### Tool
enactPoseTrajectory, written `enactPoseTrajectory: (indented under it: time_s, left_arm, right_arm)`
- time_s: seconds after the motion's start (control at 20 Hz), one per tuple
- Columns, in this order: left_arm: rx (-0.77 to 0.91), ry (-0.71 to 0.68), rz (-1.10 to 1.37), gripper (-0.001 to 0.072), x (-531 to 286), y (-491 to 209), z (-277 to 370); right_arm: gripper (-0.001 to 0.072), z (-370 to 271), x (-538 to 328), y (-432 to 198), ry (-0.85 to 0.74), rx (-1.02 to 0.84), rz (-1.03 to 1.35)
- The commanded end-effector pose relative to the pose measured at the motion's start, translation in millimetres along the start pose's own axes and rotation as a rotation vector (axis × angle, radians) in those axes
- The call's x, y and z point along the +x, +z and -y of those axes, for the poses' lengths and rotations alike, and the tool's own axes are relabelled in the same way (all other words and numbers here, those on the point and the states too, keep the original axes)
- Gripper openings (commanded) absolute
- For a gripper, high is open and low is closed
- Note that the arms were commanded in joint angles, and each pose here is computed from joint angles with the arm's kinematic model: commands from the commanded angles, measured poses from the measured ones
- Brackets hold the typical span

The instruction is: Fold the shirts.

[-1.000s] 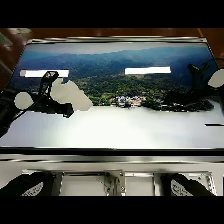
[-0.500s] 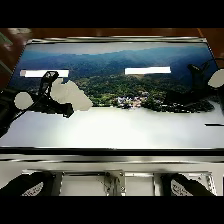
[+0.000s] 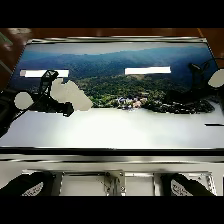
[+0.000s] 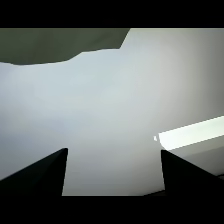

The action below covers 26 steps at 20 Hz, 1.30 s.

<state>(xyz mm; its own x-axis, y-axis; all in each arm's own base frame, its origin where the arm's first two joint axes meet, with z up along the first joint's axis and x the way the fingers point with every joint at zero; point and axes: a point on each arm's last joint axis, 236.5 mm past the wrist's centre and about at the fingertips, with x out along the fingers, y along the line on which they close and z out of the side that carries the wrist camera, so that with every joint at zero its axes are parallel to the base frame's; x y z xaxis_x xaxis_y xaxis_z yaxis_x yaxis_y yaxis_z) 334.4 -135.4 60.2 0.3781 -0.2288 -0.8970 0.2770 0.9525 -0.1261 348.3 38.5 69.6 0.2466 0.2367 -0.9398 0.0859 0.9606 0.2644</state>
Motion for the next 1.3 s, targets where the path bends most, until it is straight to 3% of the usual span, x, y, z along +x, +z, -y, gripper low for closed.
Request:
enactPoseTrajectory:
  time_s: [0.0,0.15,0.25,0.5,0.65,0.75,1.05,1.1,1.15,1.2,1.25]
  left_arm:
    - [-0.015,-0.032,0.045,0.0699,0.6,10.9,7.5]
    - [-0.01,-0.04,0.045,0.0698,3.8,12.0,9.0]
    - [-0.033,0.03,0.093,0.0698,9.0,26.8,-11.8]
    - [-0.267,0.205,0.096,0.0703,28.4,80.1,-136.6]
    - [-0.377,0.119,-0.061,0.0706,76.7,80.7,-172.9]
    - [-0.439,0.021,-0.151,0.0705,114.0,76.9,-171.8]
    - [-0.487,-0.072,-0.291,0.0698,180.9,56.2,-157.3]
    - [-0.492,-0.073,-0.298,0.0601,183.7,54.5,-156.6]
    - [-0.489,-0.074,-0.301,0.026,183.2,53.8,-156.7]
    - [-0.459,-0.091,-0.299,0.0038,178.6,55.3,-153.5]
    - [-0.437,-0.102,-0.282,0.0038,171.0,60.6,-150.5]
  right_arm:
    - [0.0681,-10.2,-0.4,-9.9,0.042,0.005,-0.042]
    - [0.0681,-20.3,-1.4,-15.9,0.084,0.009,-0.068]
    - [0.0681,-21.6,-1.4,-14.4,0.089,0.01,-0.062]
    - [0.0678,-22.2,-0.7,8.1,0.093,0.008,0.032]
    - [0.0678,-21.9,-2.1,26.9,0.092,0.01,0.112]
    - [0.0677,-19.0,-3.2,37.2,0.08,0.008,0.156]
    - [0.0678,-8.6,-4.0,44.9,0.035,-0.002,0.19]
    - [0.0678,-7.5,-4.1,45.6,0.03,-0.004,0.193]
    - [0.0678,-7.5,-4.1,46.0,0.03,-0.004,0.195]
    - [0.0678,-7.5,-4.1,45.9,0.03,-0.004,0.194]
    - [0.0677,-7.3,-4.1,45.4,0.03,-0.004,0.192]
